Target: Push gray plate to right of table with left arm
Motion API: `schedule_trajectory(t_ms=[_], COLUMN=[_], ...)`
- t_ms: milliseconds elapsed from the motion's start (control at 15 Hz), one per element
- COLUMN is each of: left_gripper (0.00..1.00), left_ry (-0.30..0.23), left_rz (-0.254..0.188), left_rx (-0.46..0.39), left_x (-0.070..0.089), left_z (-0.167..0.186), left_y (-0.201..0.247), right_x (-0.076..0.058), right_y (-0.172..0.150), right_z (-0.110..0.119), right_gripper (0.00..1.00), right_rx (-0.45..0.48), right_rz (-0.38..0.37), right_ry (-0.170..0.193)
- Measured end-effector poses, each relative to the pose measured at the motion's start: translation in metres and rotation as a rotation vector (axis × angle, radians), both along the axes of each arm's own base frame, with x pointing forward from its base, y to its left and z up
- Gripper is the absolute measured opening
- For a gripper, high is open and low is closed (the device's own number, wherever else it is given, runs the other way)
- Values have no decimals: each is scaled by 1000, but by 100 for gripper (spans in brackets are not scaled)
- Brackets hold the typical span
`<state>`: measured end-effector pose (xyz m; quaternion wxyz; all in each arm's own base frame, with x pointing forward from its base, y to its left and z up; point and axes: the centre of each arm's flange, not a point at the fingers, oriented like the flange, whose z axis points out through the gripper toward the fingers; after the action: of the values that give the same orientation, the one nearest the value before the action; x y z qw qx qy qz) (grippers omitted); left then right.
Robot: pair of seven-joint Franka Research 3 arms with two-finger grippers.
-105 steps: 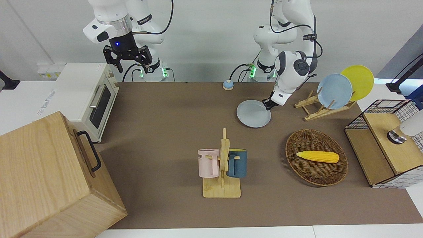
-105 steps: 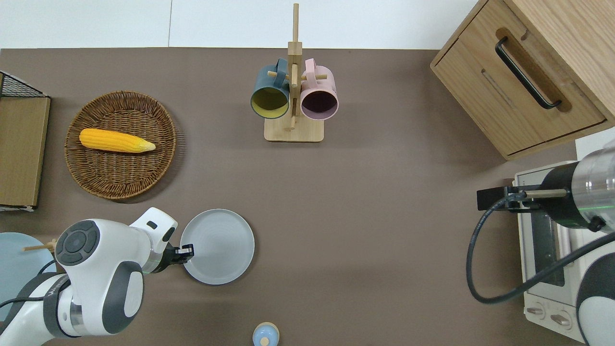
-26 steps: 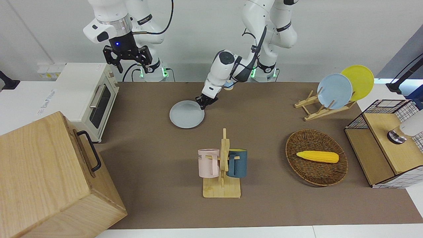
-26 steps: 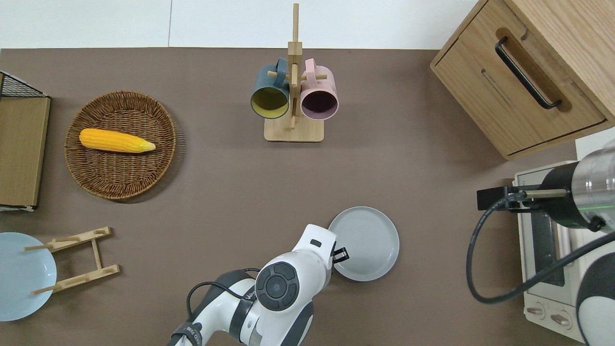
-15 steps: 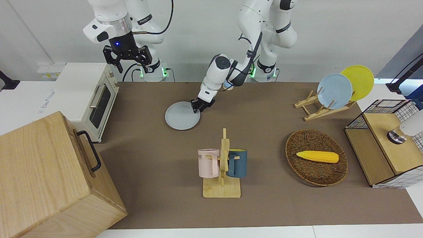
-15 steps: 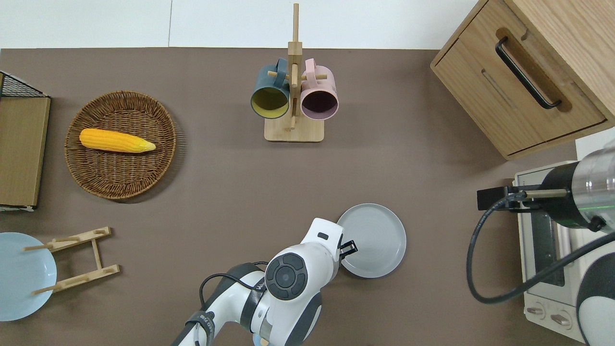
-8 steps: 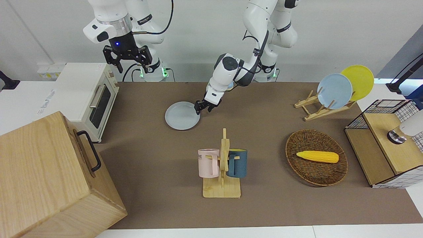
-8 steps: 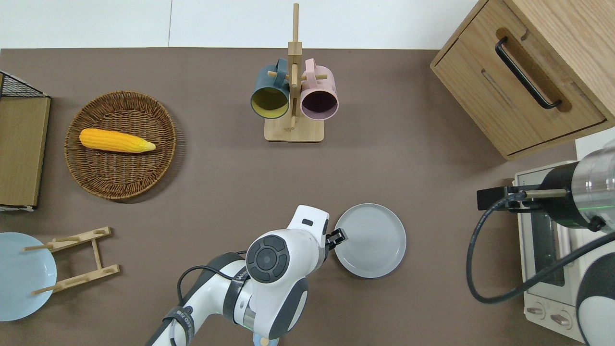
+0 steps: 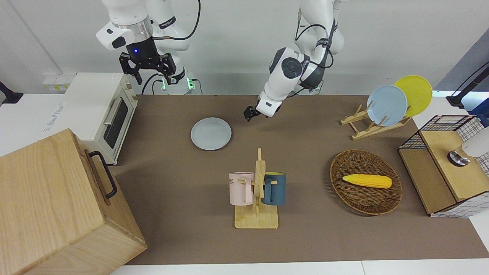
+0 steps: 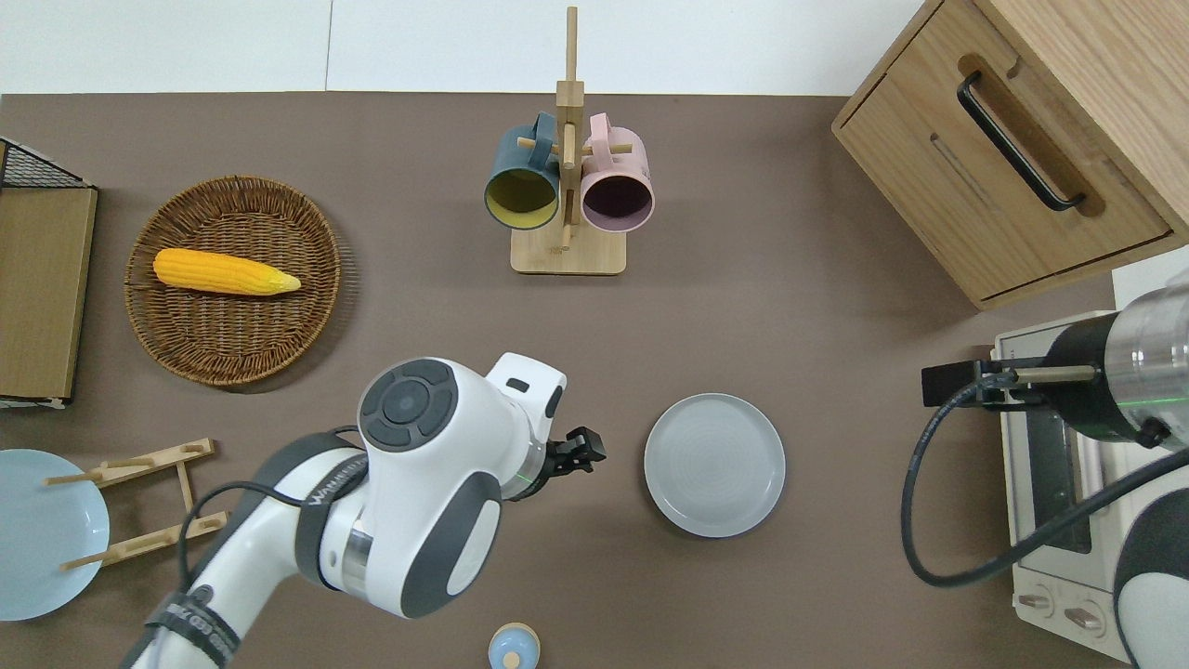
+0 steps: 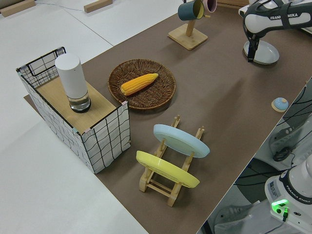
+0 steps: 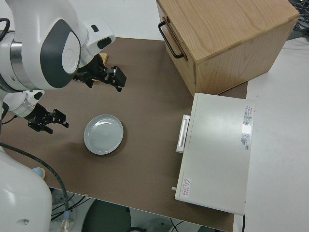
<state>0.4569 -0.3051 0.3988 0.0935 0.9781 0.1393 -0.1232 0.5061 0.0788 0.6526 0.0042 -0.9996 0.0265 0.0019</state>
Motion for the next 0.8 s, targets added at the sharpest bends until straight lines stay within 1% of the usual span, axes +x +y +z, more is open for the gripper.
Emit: schedule_trajectory(t_ms=[67,200,333,533,667,800], left_gripper=[99,99,100,100,100,100], left_ry=[-2,-13,-41,-91,-130,-176], left_rz=[-26,-62,-104,-172,-200,-231], left_rx=[18,44,54,31,13,27], left_x=[9,23,36,59,73,83], left_z=[12,30,42,53,62,76], left_y=[14,41,74,141,188,220], right_x=[0,0,0,0,0,0], right_y=[0,0,0,0,0,0], right_z=[0,0,0,0,0,0], right_gripper=[100,100,100,100,100,100], right_rx=[0,0,0,0,0,0], right_rz=[0,0,0,0,0,0], right_ry=[0,0,0,0,0,0])
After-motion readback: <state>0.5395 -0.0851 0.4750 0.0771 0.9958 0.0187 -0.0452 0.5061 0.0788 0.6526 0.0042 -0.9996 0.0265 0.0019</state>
